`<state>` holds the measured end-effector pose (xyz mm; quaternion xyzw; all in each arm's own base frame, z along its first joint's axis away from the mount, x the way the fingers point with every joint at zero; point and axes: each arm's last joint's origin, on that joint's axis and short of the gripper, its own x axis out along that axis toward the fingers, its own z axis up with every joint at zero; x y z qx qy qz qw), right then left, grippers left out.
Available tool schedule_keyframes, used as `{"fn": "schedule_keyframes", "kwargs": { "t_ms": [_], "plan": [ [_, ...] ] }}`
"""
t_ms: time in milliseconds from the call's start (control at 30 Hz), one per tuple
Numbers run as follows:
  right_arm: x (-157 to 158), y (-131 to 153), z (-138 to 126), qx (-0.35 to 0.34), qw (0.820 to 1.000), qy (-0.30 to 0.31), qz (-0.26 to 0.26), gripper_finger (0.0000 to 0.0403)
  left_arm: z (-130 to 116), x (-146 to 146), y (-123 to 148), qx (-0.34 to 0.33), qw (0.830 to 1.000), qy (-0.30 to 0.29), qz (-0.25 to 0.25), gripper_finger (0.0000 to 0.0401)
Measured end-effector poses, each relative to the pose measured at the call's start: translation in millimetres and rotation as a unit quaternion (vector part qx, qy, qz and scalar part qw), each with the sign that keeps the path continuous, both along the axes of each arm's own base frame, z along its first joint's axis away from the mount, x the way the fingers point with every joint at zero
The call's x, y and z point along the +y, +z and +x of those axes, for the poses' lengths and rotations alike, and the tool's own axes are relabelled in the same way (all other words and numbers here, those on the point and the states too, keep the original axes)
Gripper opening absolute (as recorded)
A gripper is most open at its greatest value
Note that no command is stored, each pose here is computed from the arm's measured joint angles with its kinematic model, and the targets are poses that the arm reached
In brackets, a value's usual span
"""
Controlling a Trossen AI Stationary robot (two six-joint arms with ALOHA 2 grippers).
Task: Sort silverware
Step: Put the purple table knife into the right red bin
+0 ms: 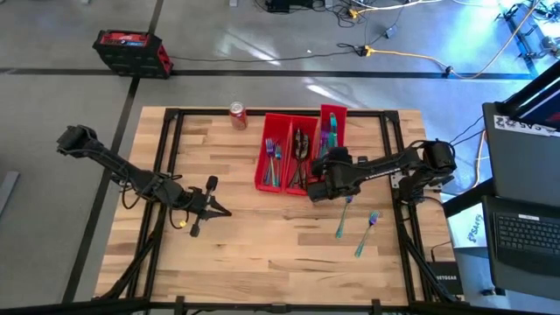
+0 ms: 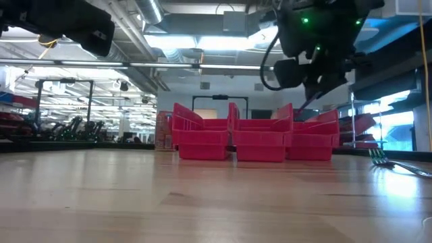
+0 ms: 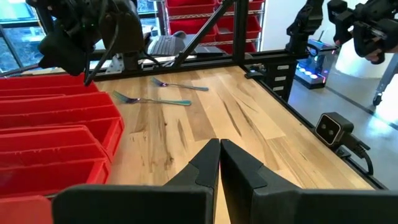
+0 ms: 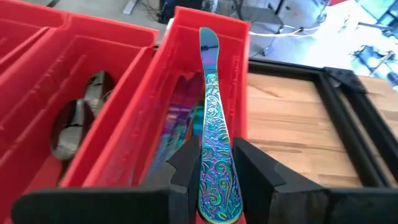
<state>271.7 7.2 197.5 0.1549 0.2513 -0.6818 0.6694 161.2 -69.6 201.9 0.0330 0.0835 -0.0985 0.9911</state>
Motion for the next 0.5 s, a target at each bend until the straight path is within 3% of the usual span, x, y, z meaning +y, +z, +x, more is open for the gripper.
{"fn": "schedule_keyframes", "kwargs": {
  "t_ms": [300, 500],
  "plan": [
    [-12.8, -0.7, 3.4, -0.016, 1.000, -0.020, -0.002, 0.0062, -0.1, 0.0, -0.5, 0.003, 1.000, 0.001, -0.002, 0.0000],
    [-22.8, -2.5, 13.1, -0.074, 0.997, -0.037, 0.002, 0.0063, -0.1, 0.0, -0.5, 0.004, 1.000, 0.001, -0.006, 0.0000]
  ]
}}
